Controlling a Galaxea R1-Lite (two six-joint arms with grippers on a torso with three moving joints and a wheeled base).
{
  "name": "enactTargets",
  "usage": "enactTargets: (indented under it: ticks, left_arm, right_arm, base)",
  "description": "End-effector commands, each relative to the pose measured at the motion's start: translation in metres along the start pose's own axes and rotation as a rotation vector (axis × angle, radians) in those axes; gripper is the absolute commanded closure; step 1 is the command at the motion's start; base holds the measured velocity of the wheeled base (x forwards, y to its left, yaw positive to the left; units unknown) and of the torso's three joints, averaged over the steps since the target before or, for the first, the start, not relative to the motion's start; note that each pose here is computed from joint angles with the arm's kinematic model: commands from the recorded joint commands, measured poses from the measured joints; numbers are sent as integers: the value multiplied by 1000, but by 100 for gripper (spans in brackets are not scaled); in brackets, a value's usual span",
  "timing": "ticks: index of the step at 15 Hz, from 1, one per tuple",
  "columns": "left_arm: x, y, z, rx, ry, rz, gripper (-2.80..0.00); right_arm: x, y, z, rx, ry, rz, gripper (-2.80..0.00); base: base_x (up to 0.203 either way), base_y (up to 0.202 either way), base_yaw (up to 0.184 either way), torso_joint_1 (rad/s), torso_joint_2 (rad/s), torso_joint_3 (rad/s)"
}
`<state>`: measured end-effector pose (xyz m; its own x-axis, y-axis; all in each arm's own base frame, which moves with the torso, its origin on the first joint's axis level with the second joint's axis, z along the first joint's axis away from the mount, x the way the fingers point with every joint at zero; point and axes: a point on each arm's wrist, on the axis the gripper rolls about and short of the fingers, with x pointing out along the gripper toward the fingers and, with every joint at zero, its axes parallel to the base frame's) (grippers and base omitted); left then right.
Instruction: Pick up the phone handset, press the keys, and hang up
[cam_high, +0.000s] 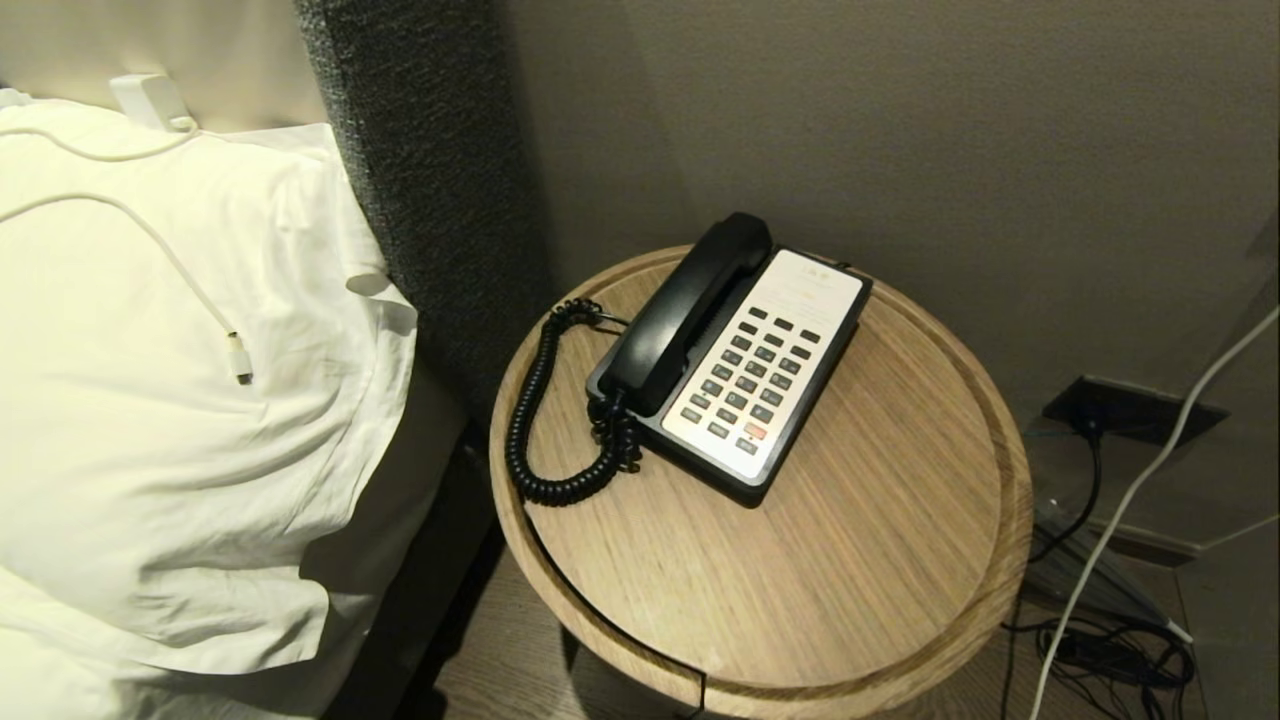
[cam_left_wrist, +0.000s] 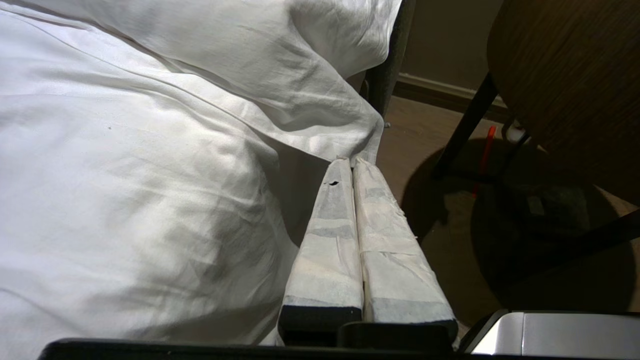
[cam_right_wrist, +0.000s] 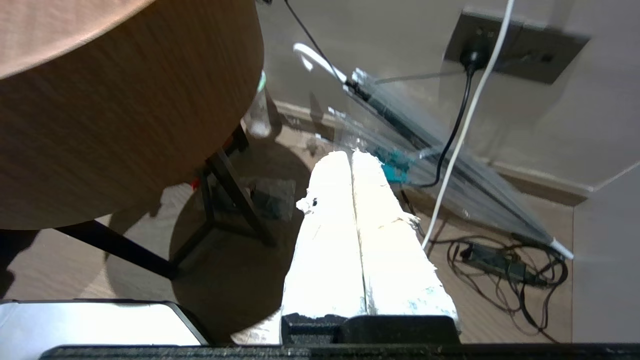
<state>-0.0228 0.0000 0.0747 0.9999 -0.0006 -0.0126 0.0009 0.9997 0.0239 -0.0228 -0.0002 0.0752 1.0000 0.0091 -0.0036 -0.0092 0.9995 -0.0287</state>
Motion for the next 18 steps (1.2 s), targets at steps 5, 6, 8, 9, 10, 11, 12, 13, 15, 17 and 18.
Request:
enactTargets:
  ticks: [5,6,8,9,10,11,12,13,15,17,18]
  left_arm:
    - [0,0,0,-4,0,1,0]
    - [0,0,0,-4,0,1,0]
    - [0,0,0,-4,0,1,0]
    - [0,0,0,-4,0,1,0]
    - [0,0,0,-4,0,1,0]
    - [0,0,0,-4,0,1,0]
    - [0,0,0,-4,0,1,0]
    - [0,0,0,-4,0,1,0]
    - [0,0,0,-4,0,1,0]
    - [0,0,0,-4,0,1,0]
    - [0,0,0,-4,0,1,0]
  right_arm:
    - [0,0,0,0,-1,0,0]
    - [0,0,0,0,-1,0,0]
    - [0,0,0,0,-1,1,0]
    - [0,0,0,0,-1,0,0]
    - [0,0,0,0,-1,0,0]
    - [0,0,0,0,-1,0,0]
    - [0,0,0,0,-1,0,0]
    - [0,0,0,0,-1,0,0]
    - [0,0,0,0,-1,0,0]
    - [0,0,0,0,-1,0,0]
    - [0,0,0,0,-1,0,0]
  base:
    - [0,0,0,2,2,195]
    - [0,0,0,2,-1,212]
    - [0,0,0,2,3,201]
    - [0,0,0,2,7,201]
    - [0,0,0,2,2,194]
    - [0,0,0,2,-2,207]
    - [0,0,0,3,6,215]
    - [0,0,0,2,2,202]
    - [0,0,0,2,2,203]
    - [0,0,0,0,3,210]
    - [0,0,0,1,5,209]
